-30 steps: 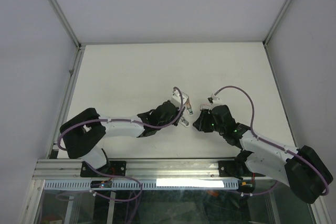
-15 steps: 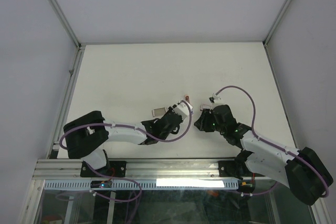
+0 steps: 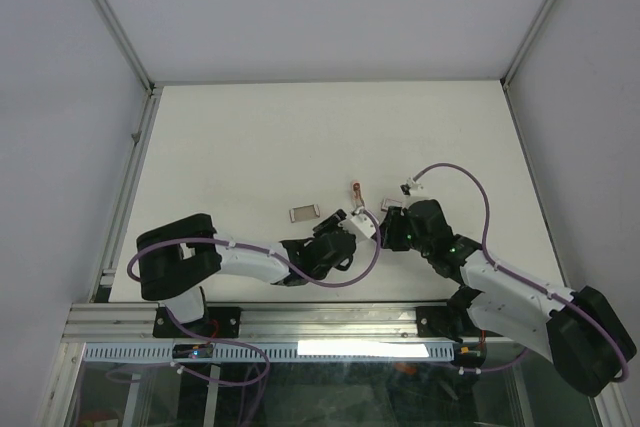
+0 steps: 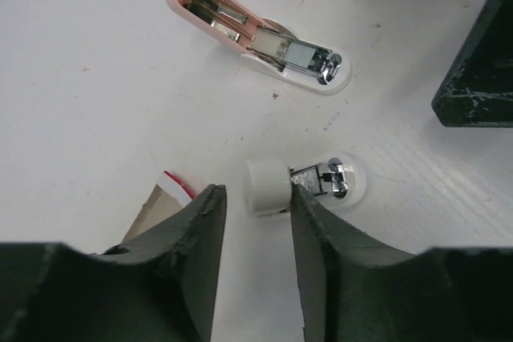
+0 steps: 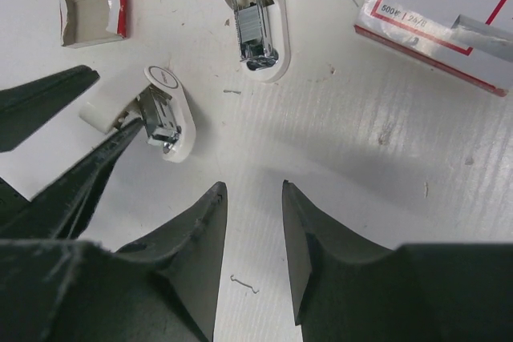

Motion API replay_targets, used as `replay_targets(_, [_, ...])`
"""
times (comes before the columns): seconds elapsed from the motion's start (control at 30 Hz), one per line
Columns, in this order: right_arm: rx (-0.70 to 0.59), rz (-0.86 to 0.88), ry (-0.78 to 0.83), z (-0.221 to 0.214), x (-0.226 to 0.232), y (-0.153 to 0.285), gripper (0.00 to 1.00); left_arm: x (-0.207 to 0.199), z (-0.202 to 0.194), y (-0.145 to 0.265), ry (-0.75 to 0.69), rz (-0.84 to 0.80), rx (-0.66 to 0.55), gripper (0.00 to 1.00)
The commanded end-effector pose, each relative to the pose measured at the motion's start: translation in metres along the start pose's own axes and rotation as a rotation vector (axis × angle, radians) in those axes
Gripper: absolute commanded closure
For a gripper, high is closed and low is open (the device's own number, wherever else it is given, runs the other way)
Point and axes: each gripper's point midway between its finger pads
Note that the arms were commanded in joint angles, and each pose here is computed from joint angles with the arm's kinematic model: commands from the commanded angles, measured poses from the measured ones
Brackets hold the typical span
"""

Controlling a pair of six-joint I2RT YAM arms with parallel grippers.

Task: Load the staples into the stapler

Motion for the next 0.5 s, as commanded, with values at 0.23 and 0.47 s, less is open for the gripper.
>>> replay_targets(0.23, [-0.081,-0.009,0.013,0.026,0.003,0.011,0.62,-0.017,0.038,0.026,0.062,-0.183,-0.052,0.18])
replay_targets(0.47, [-0.112,0.008,0.027,0.046,0.014,0.024,0.59,-0.043,0.045,0.049,0.119,-0.438,-0.024,0.01])
Point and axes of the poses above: each gripper's point midway between its finger pads, its own y axis back along the fingers, its own x axis along the line the jaws close on, z = x × y, and after that the axes turned 2 degrees about y, right-handed
